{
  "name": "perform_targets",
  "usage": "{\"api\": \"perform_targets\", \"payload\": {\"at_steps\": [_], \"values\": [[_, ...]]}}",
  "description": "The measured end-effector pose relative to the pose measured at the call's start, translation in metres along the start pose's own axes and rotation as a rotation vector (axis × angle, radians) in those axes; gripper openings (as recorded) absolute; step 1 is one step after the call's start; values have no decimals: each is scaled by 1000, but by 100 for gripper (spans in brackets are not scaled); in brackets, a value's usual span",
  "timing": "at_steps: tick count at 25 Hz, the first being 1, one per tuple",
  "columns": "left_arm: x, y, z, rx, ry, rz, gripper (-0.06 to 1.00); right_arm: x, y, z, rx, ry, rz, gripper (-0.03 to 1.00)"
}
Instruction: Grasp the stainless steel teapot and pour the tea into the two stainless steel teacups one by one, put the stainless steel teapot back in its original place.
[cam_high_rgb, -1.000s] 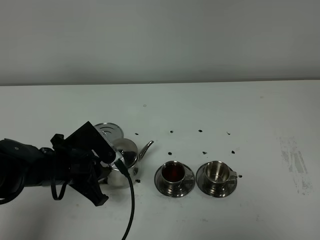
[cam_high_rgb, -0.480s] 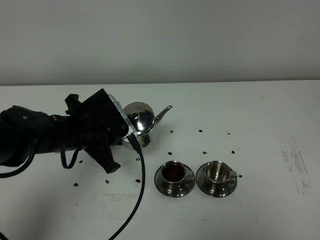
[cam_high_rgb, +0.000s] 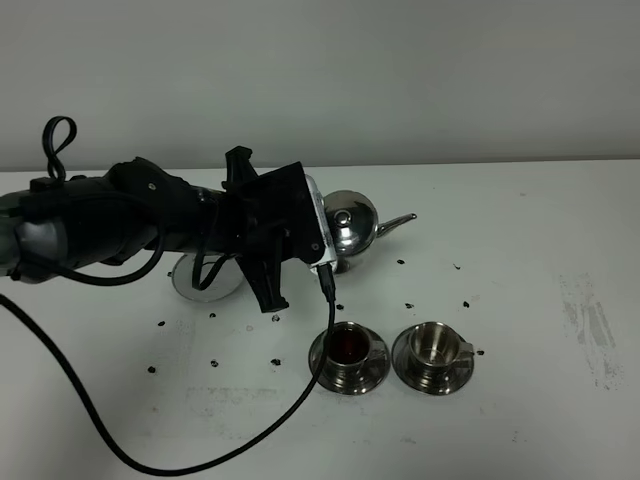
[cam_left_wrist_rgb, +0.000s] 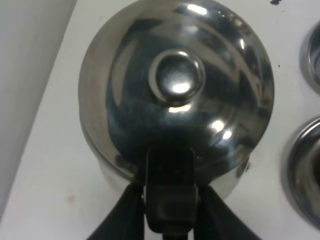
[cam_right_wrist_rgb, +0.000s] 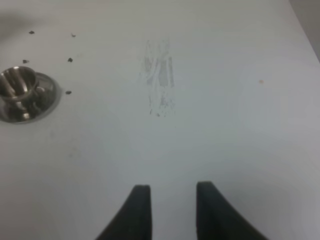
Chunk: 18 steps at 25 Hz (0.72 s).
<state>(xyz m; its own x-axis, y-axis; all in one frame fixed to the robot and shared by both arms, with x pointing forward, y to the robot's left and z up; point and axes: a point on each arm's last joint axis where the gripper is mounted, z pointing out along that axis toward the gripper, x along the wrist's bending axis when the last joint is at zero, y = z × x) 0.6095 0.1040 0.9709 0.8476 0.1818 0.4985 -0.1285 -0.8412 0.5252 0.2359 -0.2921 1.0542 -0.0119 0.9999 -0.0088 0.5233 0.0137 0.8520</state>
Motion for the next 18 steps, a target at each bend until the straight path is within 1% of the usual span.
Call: {"api": "perform_targets", "payload": {"at_steps": [5,7,9,11,18], "values": [[1,3,9,1,-30,139,22,0,0,0,0,0,0,23],[-3,3,11,-5,-62,217,22,0,0,0,0,0,0,23],[-6,4,11,-16,-89,269,22,0,0,0,0,0,0,23],[-7,4,11,-26,-102,283,22,0,0,0,0,0,0,23],[-7,4,11,-29,-102,286,22,0,0,0,0,0,0,23]]}}
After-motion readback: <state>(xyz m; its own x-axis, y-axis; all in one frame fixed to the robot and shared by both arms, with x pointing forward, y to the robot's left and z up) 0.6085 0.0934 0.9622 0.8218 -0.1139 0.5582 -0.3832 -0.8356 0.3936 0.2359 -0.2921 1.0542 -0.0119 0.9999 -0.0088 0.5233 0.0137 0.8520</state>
